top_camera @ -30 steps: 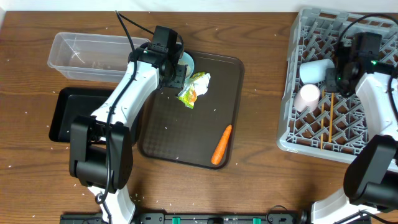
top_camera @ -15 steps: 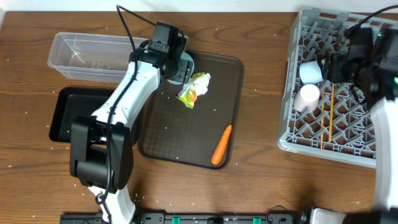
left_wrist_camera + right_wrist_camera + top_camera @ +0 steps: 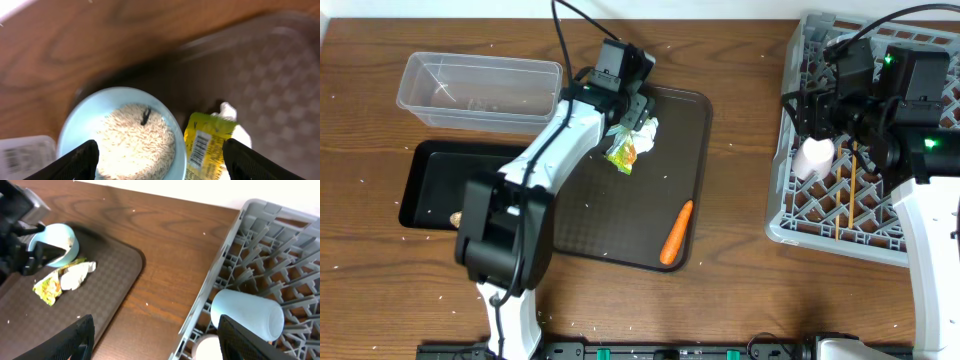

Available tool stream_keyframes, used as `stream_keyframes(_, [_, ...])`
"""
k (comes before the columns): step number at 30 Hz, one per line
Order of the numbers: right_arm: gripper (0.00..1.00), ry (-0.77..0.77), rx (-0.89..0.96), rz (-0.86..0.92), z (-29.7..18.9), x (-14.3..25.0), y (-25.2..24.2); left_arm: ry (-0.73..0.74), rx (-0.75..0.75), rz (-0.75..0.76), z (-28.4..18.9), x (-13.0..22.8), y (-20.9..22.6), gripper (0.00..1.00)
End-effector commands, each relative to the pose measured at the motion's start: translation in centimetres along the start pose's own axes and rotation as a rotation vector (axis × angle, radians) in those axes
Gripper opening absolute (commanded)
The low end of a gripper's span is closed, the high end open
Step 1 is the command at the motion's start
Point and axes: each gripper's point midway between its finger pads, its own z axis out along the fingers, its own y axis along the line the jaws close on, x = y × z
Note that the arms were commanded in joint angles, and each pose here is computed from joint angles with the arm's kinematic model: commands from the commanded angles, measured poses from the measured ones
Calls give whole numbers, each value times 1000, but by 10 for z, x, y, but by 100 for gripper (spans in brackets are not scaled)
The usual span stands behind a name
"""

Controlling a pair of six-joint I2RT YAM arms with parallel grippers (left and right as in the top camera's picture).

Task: Sort waste into correct bins and load items into the dishwasher rack
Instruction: 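Grasp the light-blue rice bowl rim with the left gripper and lift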

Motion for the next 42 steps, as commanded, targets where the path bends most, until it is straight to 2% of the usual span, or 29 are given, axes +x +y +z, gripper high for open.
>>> stream_keyframes(1, [72,10,-18,17,0,2,5,25,-19,10,14,5,4,79])
stream_keyframes(13, [72,53,-23,30,0,13,7,109,2,-46,42,33,-4,49])
stream_keyframes(17, [72,53,-23,30,0,13,7,139,7,-44,47,42,-6,46])
stream_keyframes(22, [72,53,-20,30,0,12,6,151,9,-43,47,46,-6,33])
stream_keyframes(29, [72,55,-8,30,0,13,4,149,7,-57,46,45,-6,26])
stream_keyframes(31, [72,55,-7,30,0,13,4,145,5,-82,44,44,-6,19])
stream_keyframes(33, [71,55,-7,29,0,13,4,133,1,-112,39,39,-5,6])
stream_keyframes(42, [71,56,3,29,0,13,2,58,-10,-189,-7,12,2,6])
